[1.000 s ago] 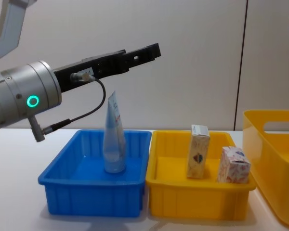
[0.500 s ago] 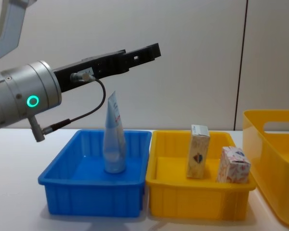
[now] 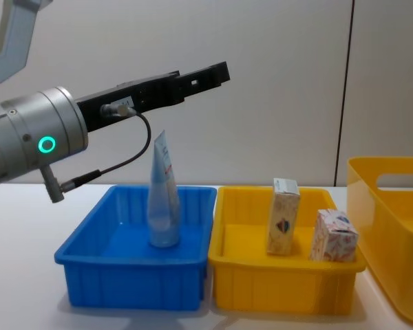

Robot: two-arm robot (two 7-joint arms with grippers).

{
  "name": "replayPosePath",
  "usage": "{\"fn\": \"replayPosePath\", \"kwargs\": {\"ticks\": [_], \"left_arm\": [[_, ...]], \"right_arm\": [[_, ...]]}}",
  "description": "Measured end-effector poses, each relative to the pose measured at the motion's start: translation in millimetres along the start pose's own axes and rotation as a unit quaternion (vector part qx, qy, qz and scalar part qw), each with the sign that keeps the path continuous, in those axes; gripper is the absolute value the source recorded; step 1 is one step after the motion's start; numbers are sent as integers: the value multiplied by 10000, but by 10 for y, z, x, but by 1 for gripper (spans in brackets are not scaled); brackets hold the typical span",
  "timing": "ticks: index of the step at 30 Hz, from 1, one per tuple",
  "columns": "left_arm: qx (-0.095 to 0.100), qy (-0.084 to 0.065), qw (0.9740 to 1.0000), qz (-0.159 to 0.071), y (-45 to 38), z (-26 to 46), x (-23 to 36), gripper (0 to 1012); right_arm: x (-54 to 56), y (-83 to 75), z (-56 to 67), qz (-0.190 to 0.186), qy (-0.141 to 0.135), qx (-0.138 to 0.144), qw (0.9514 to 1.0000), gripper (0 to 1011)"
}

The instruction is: Bimanual collaborative sorting of washing and personal care products

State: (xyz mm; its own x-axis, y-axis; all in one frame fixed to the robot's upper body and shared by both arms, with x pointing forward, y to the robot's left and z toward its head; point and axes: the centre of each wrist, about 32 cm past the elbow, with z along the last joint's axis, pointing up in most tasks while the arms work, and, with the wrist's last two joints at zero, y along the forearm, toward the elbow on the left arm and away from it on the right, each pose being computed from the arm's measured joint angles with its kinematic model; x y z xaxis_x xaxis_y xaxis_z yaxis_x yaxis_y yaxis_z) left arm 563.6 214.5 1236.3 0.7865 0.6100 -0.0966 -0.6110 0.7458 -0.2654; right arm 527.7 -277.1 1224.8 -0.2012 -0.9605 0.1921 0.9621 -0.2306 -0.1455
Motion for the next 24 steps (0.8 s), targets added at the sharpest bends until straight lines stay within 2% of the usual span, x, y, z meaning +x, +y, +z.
{"fn": "replayPosePath", "kwargs": {"ticks": [6,8,9,16,20,24], "left_arm": [[0,0,10000,0,0,0,0,1001],[0,0,10000,0,0,0,0,1001],[0,0,10000,0,0,0,0,1001],[1,1,10000,0,0,0,0,1001],[0,0,10000,0,0,0,0,1001],[0,0,10000,0,0,0,0,1002]], "right_arm": [[14,5,-6,-9,5,-29,10000,648],[16,6,-7,-10,5,-36,10000,690],[18,7,-8,-11,6,-40,10000,751],[25,9,-10,-17,8,-50,10000,945],[29,10,-11,-19,9,-56,10000,1002],[31,11,-13,-18,7,-61,10000,1002]]}}
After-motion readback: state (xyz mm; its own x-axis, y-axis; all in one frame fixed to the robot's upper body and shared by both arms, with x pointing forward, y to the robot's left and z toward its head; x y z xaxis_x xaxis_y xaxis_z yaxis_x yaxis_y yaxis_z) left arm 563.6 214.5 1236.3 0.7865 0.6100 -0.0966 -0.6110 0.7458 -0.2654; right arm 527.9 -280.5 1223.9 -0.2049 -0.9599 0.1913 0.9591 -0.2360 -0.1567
